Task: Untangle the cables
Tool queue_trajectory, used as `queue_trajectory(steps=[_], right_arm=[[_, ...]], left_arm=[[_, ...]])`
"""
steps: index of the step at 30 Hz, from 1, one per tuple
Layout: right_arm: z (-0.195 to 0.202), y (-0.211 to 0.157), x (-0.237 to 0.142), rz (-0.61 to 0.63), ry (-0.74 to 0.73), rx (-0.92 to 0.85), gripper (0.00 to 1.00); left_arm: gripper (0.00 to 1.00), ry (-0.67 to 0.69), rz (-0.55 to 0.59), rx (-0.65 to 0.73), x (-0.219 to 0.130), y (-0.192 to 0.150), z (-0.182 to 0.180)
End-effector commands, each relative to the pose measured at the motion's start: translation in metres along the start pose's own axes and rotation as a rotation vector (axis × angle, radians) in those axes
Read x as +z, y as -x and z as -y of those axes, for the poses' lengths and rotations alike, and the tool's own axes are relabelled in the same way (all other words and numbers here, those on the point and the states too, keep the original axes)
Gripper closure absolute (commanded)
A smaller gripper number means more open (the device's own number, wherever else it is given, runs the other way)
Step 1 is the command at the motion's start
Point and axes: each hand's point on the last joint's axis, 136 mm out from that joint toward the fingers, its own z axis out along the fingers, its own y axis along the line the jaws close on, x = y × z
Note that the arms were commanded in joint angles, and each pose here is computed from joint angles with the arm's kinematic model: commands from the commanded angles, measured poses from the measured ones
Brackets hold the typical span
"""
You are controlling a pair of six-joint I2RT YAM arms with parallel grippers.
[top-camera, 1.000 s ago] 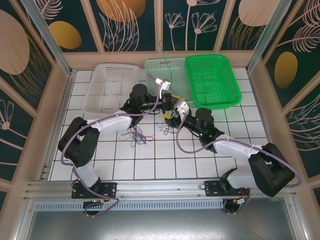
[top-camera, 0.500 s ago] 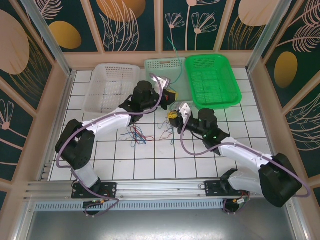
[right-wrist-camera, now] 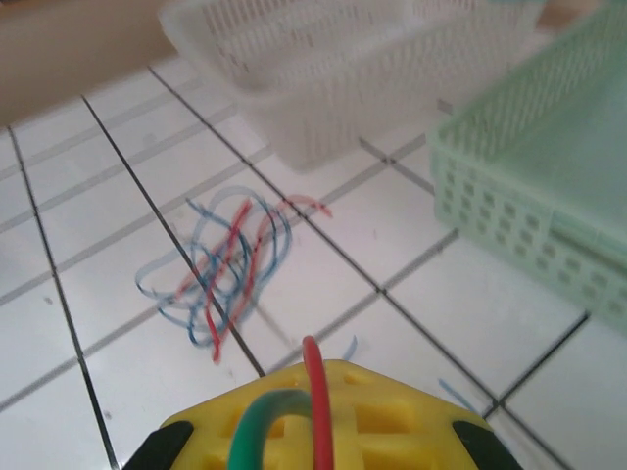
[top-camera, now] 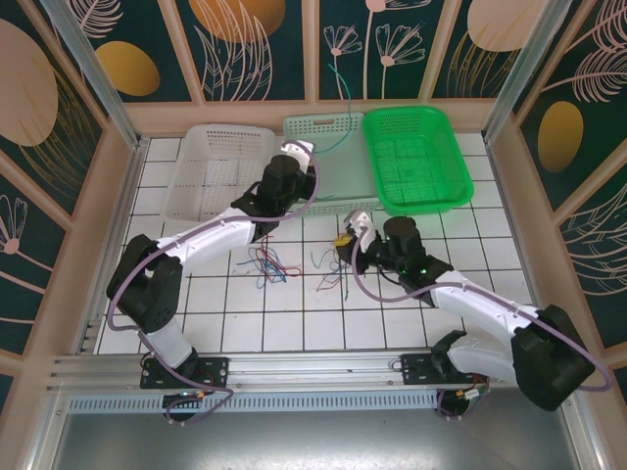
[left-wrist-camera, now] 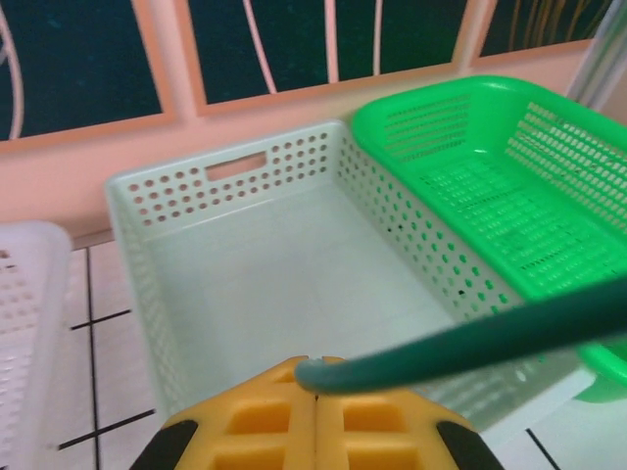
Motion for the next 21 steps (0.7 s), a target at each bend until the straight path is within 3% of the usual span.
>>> queue_trajectory(steps=[1,4,5,7,8,15,21], right_arm=[[0.015,-0.026,0.014,-0.152,-0.050,0.065,0.99],[0.035,-0.044,0.027,-0.244,-0.127,0.096,0.87],[0.042,-0.047,0.031,-0.261,-0.156,0.102,0.76],[0.055,-0.047,0.032,-0.266,-0.223,0.104,0.44],[0.058,-0.042,0.031,-0.252,-0.245,0.100,0.39],[0.060,0.009,0.005,-0.082,-0.325,0.024,0.26],[0.029,0.059,-0.006,0.076,-0.232,-0.076,0.25]], left_arm=[[1.00,0.061,0.053,0.006,-0.021,0.019,-0.014],[1.00,0.032,0.059,-0.019,-0.029,0.019,-0.012],[1.00,0.026,0.060,-0.028,-0.032,0.018,-0.012],[1.00,0.021,0.061,-0.045,-0.035,0.018,-0.012],[1.00,0.017,0.061,-0.049,-0.038,0.018,-0.012],[1.00,0.025,0.032,-0.037,-0.041,0.005,-0.015],[1.00,-0.067,0.017,-0.056,-0.044,0.001,0.000]])
